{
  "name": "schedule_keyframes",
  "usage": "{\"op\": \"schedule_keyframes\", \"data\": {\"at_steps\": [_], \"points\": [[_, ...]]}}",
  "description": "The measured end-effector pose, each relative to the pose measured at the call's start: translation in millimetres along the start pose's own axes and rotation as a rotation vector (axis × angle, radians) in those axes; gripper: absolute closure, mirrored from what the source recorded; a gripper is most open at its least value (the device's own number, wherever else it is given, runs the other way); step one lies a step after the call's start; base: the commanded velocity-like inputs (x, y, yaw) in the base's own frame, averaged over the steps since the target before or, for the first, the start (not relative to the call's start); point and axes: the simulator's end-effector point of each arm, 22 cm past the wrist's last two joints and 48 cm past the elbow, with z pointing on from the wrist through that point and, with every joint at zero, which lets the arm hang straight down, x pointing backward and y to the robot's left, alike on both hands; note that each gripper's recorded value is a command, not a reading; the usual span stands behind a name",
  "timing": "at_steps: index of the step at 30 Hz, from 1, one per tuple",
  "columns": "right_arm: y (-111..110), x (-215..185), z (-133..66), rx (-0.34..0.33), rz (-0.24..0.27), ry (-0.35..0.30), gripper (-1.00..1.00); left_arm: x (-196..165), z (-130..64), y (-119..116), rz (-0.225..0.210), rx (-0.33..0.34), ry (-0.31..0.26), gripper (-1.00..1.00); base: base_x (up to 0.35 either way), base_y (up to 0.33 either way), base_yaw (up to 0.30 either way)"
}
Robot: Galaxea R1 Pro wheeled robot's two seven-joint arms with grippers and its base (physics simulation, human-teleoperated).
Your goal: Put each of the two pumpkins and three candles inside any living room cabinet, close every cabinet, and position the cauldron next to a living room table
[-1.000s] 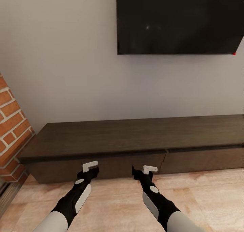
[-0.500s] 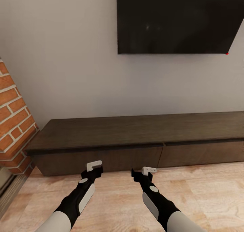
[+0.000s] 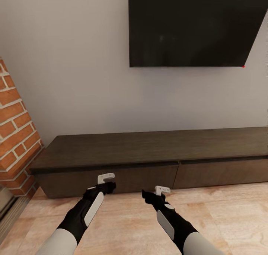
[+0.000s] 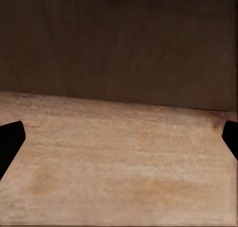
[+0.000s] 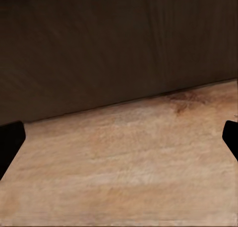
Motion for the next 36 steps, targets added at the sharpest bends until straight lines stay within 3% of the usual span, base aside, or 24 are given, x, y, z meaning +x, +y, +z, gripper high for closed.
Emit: {"op": "schedule_keyframes", "data": {"at_steps": [3, 6, 8, 12, 16, 24, 29, 36], "points": [[2, 7, -3.2, -0.003, 0.043, 0.05, -1.0, 6, -4.9, 4, 0.0, -0.002, 0.056, -1.0, 0.0, 0.0, 0.0], [5, 9, -6.6, -0.007, 0.069, 0.077, -1.0, 9, -9.7, 22, -0.057, -0.02, 0.112, -1.0, 0.0, 0.0, 0.0], [7, 12, -9.2, -0.011, 0.071, 0.104, -1.0, 6, -12.8, 29, -0.083, -0.027, 0.122, -1.0, 0.0, 0.0, 0.0], [11, 22, -15.6, -0.023, 0.058, 0.175, -1.0, 5, -19.7, 32, -0.091, -0.024, 0.148, -1.0, 0.0, 0.0, 0.0], [15, 17, -19.9, -0.029, 0.051, 0.178, -1.0, 6, -27.1, 31, -0.08, -0.018, 0.182, -1.0, -0.102, 0.0, 0.0], [21, 0, -27.5, -0.035, 0.046, 0.167, -1.0, -10, -37.4, 50, -0.078, -0.043, 0.182, -1.0, -0.176, 0.0, 0.0], [26, -12, -32.0, -0.035, 0.051, 0.162, -1.0, -18, -44.0, 51, -0.075, -0.046, 0.194, -1.0, -0.009, 0.0, 0.0], [21, -30, -37.9, -0.021, 0.109, 0.165, -1.0, -23, -54.7, 55, -0.059, -0.054, 0.243, -1.0, 0.0, 0.0, 0.0]]}}
